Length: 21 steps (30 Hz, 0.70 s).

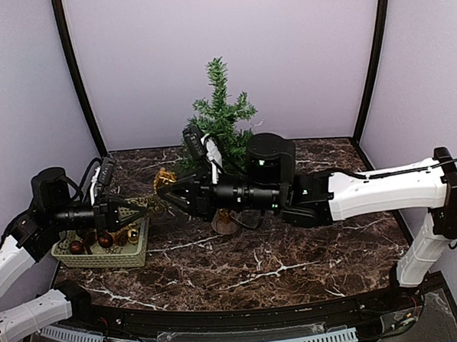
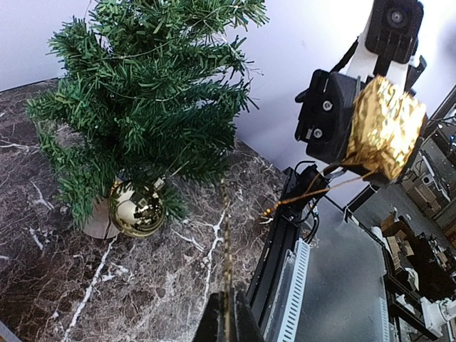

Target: Decorate the small christmas tree

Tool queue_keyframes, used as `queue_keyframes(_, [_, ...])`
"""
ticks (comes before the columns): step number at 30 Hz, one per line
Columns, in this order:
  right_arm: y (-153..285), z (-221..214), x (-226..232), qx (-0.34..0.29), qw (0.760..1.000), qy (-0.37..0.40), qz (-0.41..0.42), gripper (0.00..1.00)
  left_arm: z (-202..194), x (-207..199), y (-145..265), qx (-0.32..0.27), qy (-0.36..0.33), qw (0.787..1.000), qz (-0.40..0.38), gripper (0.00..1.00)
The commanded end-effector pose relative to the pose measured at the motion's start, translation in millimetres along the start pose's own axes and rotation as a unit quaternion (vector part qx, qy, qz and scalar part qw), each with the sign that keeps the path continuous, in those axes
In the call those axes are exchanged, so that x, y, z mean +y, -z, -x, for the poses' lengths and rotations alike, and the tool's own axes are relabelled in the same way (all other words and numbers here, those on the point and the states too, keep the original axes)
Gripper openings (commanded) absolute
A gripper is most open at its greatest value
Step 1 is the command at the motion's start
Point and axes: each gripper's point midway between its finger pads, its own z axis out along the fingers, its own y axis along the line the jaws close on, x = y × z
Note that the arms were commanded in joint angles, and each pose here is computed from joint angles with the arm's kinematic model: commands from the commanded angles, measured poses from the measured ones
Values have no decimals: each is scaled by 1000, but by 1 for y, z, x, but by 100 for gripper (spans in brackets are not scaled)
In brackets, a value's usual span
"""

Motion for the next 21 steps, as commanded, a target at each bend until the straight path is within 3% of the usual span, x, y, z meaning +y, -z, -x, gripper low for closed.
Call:
queue_keyframes(1, [-11, 31, 4, -41, 999, 18, -7, 25, 3, -4, 2, 11, -25, 1000, 0, 0])
queue_keyframes(5, [-10, 40, 3, -52, 998, 26, -13, 25, 3, 4, 3, 8, -23, 999, 26, 0])
queue_keyframes(13, [15, 21, -4, -29, 999, 11, -33, 26, 9, 62, 15, -24, 40, 980, 191, 0])
queue_keyframes(21, [48, -39, -30, 54, 993, -34, -100, 26, 16, 64, 24, -61, 45, 974, 212, 0])
